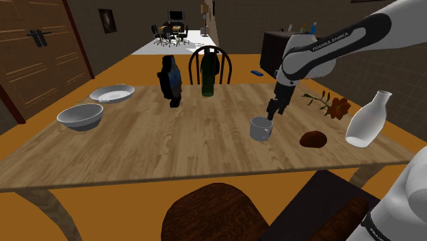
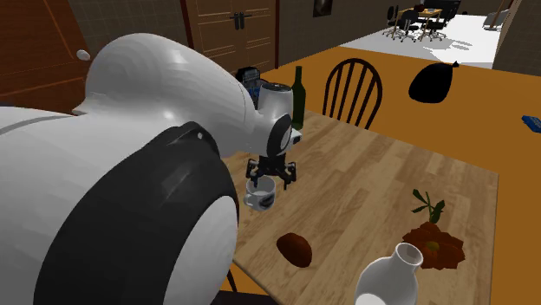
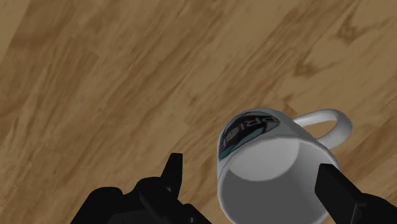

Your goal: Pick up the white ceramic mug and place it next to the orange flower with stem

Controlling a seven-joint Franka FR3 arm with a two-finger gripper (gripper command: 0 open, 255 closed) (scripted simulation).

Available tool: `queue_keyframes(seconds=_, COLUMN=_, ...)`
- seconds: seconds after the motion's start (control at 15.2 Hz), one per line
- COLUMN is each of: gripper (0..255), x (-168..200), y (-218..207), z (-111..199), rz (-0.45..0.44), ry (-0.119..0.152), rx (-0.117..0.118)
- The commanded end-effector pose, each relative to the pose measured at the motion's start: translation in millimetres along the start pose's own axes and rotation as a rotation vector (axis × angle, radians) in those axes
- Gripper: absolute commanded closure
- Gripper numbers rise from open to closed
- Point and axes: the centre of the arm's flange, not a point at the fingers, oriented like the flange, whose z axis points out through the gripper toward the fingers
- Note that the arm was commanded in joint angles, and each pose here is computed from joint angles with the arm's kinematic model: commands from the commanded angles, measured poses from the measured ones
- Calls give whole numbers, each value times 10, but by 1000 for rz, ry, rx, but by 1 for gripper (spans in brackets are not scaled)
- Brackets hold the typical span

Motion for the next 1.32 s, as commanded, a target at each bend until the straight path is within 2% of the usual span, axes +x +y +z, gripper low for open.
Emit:
queue_keyframes(seconds=0.0, gripper=0, x=182, y=91, z=144, rz=-9, ry=20, rx=7)
queue_keyframes(seconds=0.13, gripper=0, x=307, y=165, z=253, rz=-14, ry=32, rx=13)
queue_keyframes(seconds=0.66, gripper=0, x=320, y=160, z=653, rz=-14, ry=32, rx=13)
queue_keyframes(seconds=1.12, gripper=0, x=319, y=160, z=652, rz=-14, ry=32, rx=13)
queue_keyframes(seconds=1.19, gripper=255, x=319, y=160, z=652, rz=-14, ry=32, rx=13)
queue_keyframes(seconds=1.25, gripper=255, x=319, y=160, z=652, rz=-14, ry=32, rx=13)
